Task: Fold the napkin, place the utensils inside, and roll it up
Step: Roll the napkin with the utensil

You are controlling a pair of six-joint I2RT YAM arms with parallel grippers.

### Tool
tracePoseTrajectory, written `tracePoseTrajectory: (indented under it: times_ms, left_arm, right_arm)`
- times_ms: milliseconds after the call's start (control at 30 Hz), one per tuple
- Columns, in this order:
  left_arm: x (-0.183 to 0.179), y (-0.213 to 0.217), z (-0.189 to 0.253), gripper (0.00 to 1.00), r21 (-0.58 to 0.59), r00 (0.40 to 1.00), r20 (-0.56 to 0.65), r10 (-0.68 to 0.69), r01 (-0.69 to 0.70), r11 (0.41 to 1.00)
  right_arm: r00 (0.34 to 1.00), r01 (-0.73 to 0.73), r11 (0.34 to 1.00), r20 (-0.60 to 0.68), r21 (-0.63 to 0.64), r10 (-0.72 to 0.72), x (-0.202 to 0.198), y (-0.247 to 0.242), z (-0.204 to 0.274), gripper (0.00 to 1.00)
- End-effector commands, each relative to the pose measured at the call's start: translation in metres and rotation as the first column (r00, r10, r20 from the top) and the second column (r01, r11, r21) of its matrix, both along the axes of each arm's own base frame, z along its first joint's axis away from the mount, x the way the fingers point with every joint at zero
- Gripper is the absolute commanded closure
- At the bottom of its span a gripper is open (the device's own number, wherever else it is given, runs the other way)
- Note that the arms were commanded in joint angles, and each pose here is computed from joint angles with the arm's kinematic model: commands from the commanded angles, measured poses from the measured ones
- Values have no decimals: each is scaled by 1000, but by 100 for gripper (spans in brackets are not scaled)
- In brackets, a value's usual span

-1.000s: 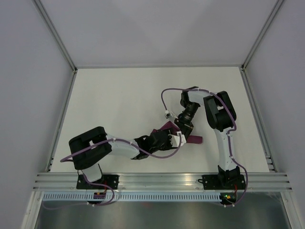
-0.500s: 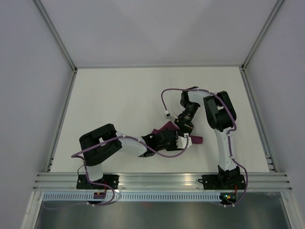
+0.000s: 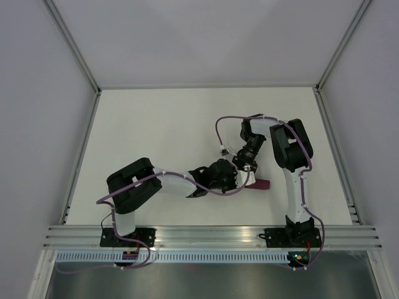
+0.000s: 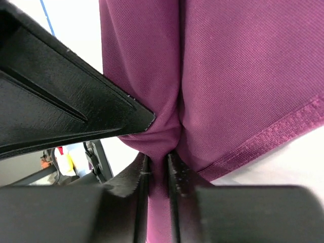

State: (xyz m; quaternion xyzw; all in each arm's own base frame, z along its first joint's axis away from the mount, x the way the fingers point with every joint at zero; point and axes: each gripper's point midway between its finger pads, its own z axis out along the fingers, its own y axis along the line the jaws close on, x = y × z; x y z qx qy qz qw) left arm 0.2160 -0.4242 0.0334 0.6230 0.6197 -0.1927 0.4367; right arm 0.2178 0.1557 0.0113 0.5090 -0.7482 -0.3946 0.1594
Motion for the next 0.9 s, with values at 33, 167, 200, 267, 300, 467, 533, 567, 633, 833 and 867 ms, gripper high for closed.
tracePoseTrajectory:
  times_ms: [33,167,200,267,300,467,533,567,633,833,867]
  left_arm:
    - [-42,18,-56,98,78,939,-343,-2,31,997]
    - [-53,25,-71,98,110,877,-480,18,40,993]
    - [-55,26,-75,98,118,861,-507,29,36,992]
    - [-60,27,-75,98,110,831,-555,20,49,993]
    - [-62,29,-77,98,118,816,-577,37,39,992]
    - [-67,38,-86,98,139,741,-667,82,16,990]
    - [-69,42,-91,98,170,705,-699,117,5,985]
    - [-70,45,-97,98,193,687,-713,140,0,981]
    - [-71,50,-104,98,233,643,-744,179,-1,973]
    - [-62,60,-114,98,309,517,-806,288,-47,950]
    - [-60,62,-115,98,318,502,-811,302,-56,946]
  right_arm:
    - [968,0,995,251,102,-25,44,14,-10,63]
    - [917,103,976,363,191,-168,70,23,31,51]
    - [903,132,970,379,206,-203,74,22,37,50]
    - [807,218,937,489,272,-330,108,19,60,48]
    - [785,305,913,471,272,-403,111,15,63,47]
    - [539,438,804,598,402,-593,157,-27,105,45]
    - [515,442,795,609,415,-604,151,-40,108,45]
    - [490,422,797,631,432,-602,147,-41,120,45]
    - [477,366,815,662,448,-578,131,-41,128,44]
    - [443,258,865,742,431,-502,84,-46,120,41]
    - [455,239,878,751,414,-478,75,-47,111,41]
